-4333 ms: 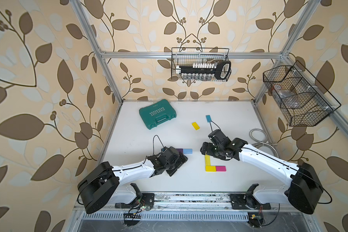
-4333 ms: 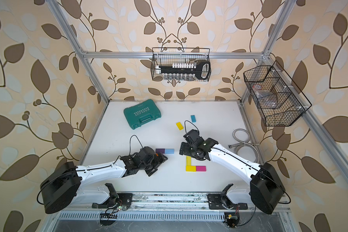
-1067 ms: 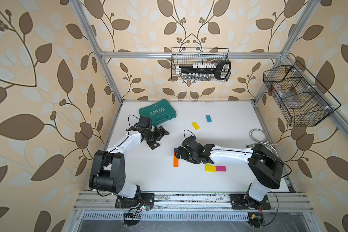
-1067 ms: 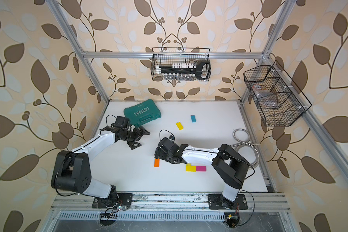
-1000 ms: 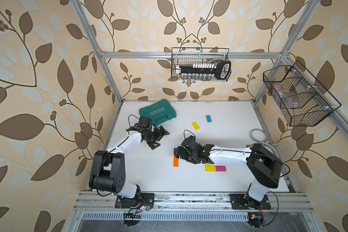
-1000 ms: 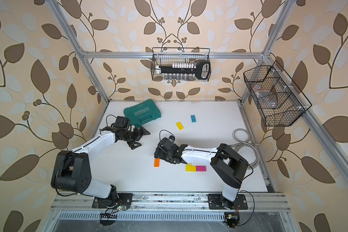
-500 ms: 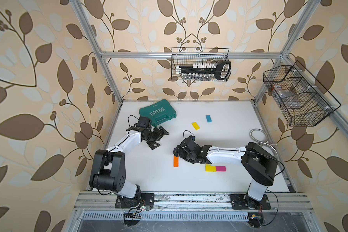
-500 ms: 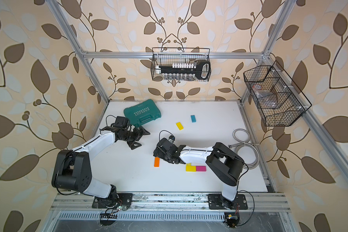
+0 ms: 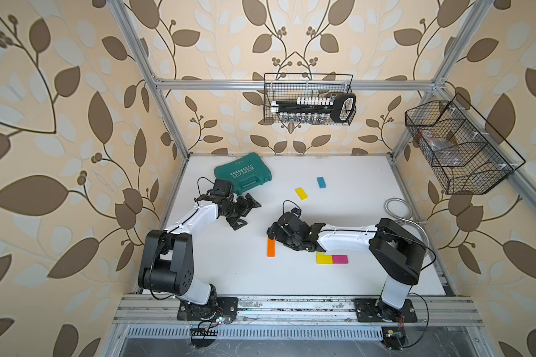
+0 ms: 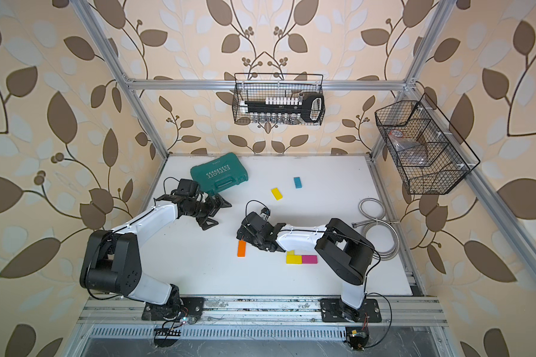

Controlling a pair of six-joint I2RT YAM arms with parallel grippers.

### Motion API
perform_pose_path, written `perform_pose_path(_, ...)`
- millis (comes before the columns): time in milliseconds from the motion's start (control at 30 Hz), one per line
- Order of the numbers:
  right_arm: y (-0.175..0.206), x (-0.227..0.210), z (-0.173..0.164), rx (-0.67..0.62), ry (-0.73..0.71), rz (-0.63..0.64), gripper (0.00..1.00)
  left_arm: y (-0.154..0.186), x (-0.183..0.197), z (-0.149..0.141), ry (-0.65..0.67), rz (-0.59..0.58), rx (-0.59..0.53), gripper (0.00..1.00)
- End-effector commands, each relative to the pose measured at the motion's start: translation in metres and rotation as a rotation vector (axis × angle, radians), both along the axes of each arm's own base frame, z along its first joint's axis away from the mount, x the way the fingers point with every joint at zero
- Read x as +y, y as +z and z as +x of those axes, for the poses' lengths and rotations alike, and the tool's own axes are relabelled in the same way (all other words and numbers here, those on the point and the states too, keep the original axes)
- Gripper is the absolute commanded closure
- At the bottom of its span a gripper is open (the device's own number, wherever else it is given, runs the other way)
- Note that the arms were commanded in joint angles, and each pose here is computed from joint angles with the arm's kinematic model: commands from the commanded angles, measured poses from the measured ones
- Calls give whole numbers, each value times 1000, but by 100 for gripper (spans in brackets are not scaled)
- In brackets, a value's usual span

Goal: Assemble the letter c with building blocks
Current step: Adjust the building block at the center of the board.

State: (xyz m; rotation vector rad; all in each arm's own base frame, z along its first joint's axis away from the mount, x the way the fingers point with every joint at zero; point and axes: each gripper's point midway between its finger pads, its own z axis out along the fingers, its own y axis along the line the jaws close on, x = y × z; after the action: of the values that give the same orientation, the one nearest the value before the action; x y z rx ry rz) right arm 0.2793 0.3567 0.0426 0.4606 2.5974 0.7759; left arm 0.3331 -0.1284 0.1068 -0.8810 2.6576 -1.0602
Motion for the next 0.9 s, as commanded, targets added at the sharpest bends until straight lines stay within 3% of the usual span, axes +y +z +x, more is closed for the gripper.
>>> perform_pose_path(0,-17,-10,3,9,-53,-23,6,6,1,6,-6,-17,-26,1)
perform_pose_path(867,-27,-15,7,30,-94,-14,6,5,1,6,-2,-17,-26,1)
